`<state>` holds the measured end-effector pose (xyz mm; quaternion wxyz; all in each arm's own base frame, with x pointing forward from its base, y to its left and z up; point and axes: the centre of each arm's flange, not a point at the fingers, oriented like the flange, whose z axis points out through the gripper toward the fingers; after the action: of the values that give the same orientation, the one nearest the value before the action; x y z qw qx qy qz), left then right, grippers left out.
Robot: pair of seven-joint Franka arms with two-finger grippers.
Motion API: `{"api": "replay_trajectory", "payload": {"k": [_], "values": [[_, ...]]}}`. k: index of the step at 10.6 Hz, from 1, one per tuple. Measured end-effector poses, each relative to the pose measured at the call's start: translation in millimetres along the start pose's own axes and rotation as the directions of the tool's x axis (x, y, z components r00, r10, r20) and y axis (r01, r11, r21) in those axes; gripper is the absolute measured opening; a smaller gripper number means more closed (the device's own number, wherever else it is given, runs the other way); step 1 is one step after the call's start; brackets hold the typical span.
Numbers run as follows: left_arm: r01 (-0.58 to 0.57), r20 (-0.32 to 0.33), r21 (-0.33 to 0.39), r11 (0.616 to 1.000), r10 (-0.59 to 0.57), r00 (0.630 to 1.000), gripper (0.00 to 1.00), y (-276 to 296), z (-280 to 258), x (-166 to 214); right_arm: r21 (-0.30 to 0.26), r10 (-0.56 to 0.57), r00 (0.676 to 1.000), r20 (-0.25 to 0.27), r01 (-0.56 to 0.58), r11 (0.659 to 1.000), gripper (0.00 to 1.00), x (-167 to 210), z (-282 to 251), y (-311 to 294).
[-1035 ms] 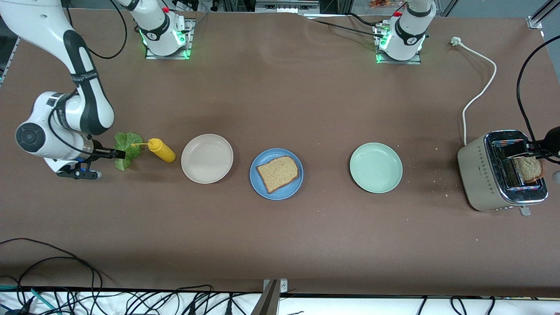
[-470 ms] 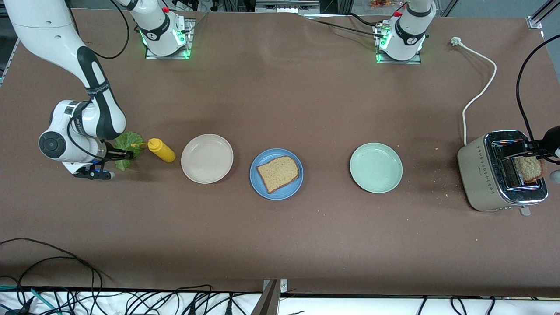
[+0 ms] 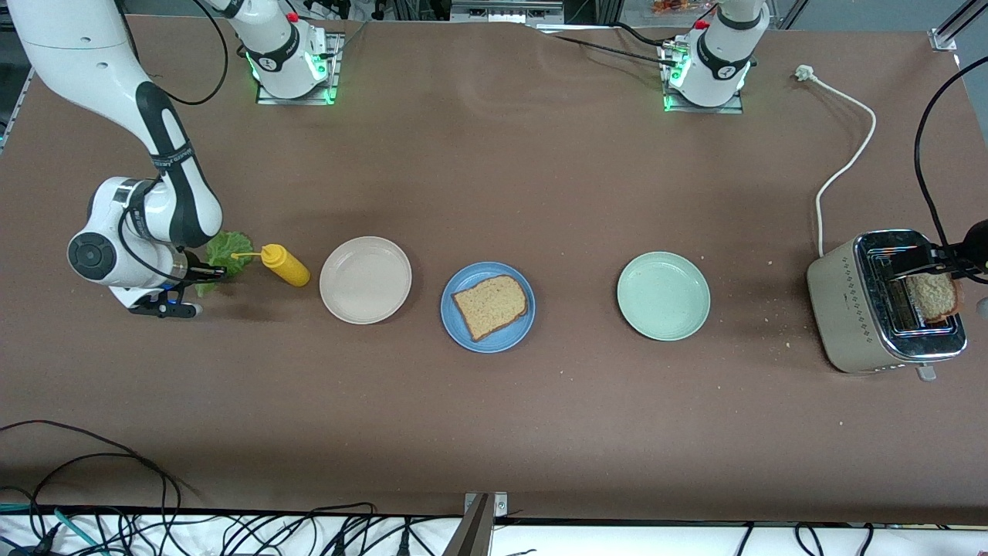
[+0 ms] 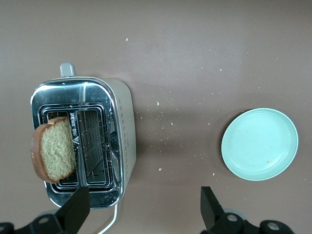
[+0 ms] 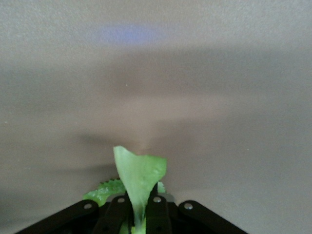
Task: Make sandwich in blue plate with both arms
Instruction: 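Lift the lettuce leaf with the right gripper, then carry the lettuce leaf over the bread on the blue plate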
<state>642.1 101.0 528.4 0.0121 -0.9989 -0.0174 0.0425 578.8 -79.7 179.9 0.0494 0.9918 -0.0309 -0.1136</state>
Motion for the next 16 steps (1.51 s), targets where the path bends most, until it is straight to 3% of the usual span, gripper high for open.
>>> {"api": "replay_trajectory", "payload": {"k": [9, 11, 16], "values": [[-0.039, 0.008, -0.001, 0.999, 0.039, 0.999, 1.0, -2, 3, -1, 0.015, -0.063, 0.997, 0.039, 0.062, 0.998, 0.07, 19, -52, 43], [-0.039, 0.011, -0.001, 0.999, 0.039, 0.999, 1.0, -2, 4, -1, 0.028, -0.062, 0.994, 0.085, 0.06, 0.998, 0.07, 22, -81, 56], [-0.039, 0.012, -0.001, 0.999, 0.039, 0.999, 1.0, -2, 5, -1, 0.101, -0.07, 0.961, 0.268, 0.044, 0.994, 0.07, 4, -174, 56]]}}
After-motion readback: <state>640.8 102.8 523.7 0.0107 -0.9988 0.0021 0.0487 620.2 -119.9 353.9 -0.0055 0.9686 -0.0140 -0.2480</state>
